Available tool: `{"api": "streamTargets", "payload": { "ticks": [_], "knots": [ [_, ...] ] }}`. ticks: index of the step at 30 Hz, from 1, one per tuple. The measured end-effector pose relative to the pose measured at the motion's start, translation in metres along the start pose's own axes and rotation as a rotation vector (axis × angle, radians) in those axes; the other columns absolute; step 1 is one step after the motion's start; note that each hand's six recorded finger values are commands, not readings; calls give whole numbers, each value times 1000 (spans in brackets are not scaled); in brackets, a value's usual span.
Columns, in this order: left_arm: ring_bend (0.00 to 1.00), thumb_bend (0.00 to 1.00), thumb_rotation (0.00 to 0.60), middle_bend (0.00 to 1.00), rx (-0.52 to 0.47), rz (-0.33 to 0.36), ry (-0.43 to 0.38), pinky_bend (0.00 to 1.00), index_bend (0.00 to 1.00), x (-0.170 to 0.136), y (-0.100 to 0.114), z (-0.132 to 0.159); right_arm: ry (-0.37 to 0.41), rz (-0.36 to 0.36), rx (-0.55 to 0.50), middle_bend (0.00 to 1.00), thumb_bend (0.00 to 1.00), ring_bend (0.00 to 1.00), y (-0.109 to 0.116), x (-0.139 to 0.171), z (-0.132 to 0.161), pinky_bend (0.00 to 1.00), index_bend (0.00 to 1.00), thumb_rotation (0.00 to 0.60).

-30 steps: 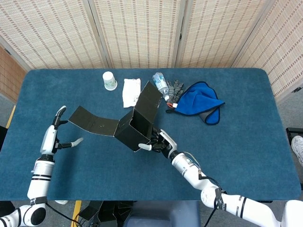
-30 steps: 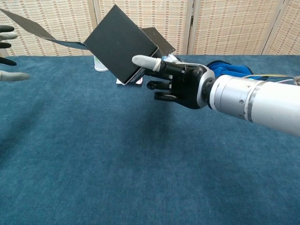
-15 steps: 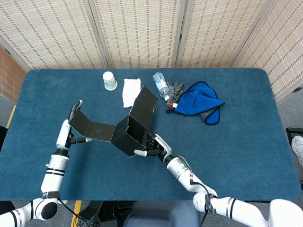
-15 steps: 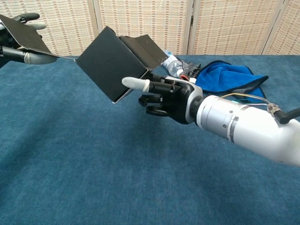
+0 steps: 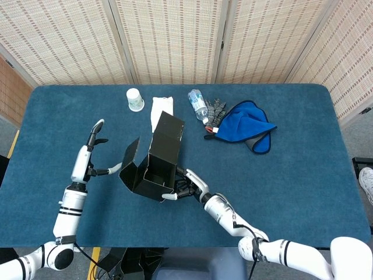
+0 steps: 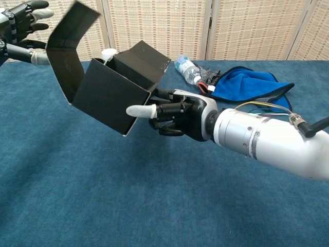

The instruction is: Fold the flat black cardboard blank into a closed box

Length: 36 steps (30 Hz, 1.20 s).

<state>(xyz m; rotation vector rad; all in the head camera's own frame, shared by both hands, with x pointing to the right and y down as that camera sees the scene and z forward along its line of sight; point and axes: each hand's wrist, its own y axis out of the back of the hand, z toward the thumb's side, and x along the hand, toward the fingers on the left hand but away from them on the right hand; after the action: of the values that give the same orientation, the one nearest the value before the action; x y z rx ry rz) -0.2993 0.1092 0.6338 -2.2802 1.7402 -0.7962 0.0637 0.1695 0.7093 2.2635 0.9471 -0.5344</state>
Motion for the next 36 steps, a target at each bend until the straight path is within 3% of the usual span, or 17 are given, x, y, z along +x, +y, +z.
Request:
{"api": "streamTargets", "payload": {
  "ticks": [6,10,23,31,36],
  "knots": [
    [143,70,600,52,71,-47,-58,240,216,3,-1,7,-27,8,50,405,313,730,1,1,2,1000,297,600],
    [175,67,600,113,150,-82,-118,242,287,5,0,14,-39,17,77,405,313,730,1,1,5,1000,297,600],
    [195,45,600,127,376,-183,-249,248,272,6,-5,22,-62,44,142,412,312,733,3,4,13,1000,301,600],
    [195,45,600,127,529,-274,-261,247,228,4,-5,21,-58,36,145,412,312,734,7,7,15,1000,301,600],
    [197,45,600,127,551,-321,-278,247,207,0,-14,30,-58,33,143,412,312,738,8,7,15,1000,301,600]
  ]
}}
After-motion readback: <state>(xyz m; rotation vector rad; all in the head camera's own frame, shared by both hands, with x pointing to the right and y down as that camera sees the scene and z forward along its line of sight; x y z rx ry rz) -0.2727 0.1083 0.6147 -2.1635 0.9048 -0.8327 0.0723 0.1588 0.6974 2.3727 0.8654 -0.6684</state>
